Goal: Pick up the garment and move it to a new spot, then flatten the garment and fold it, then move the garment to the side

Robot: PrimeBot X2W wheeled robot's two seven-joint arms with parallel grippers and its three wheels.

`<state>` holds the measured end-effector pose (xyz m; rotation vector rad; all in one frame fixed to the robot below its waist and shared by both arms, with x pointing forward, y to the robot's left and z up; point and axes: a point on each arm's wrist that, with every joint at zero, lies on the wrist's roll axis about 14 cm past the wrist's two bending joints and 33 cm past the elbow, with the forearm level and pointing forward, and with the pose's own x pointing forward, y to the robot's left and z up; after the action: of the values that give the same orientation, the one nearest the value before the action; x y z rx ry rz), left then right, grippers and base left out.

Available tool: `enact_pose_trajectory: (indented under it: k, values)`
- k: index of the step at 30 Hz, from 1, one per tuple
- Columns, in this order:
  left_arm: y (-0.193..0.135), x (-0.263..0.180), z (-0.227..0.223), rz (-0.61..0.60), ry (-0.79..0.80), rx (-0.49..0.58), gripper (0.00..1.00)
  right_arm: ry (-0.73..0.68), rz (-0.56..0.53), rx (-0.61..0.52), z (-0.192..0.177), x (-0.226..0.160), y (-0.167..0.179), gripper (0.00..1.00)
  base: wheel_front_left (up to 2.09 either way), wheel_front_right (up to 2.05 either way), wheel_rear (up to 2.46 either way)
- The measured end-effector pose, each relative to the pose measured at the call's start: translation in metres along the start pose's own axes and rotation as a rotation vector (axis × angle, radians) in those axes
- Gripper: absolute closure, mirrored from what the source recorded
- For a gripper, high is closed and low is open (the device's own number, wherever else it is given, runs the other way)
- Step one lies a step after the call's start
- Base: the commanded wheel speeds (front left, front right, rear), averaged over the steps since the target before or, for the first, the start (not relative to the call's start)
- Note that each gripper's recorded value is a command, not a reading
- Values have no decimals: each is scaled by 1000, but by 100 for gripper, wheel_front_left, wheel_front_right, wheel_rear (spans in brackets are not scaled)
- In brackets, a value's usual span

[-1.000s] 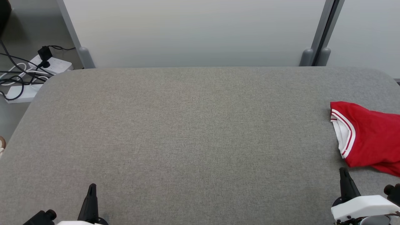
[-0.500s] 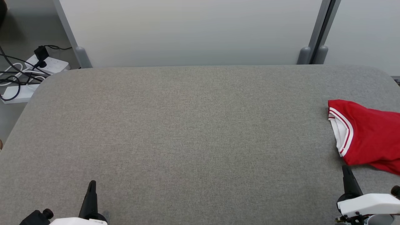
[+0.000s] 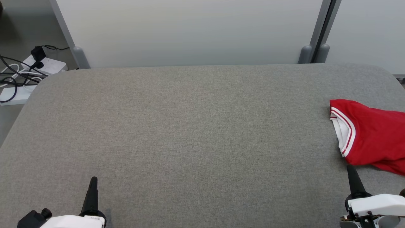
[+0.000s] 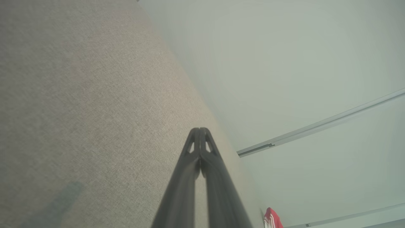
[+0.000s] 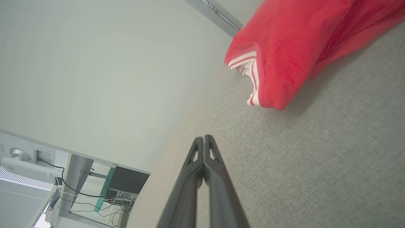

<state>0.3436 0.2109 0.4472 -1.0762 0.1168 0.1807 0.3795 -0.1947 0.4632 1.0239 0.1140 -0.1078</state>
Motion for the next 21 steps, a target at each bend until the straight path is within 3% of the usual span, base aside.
enact_pose_trajectory:
  k: [21]
  values:
    - [-16,10,-5,-42,39,-237,100,-7,22,268,8,0,5,100,0,0,0]
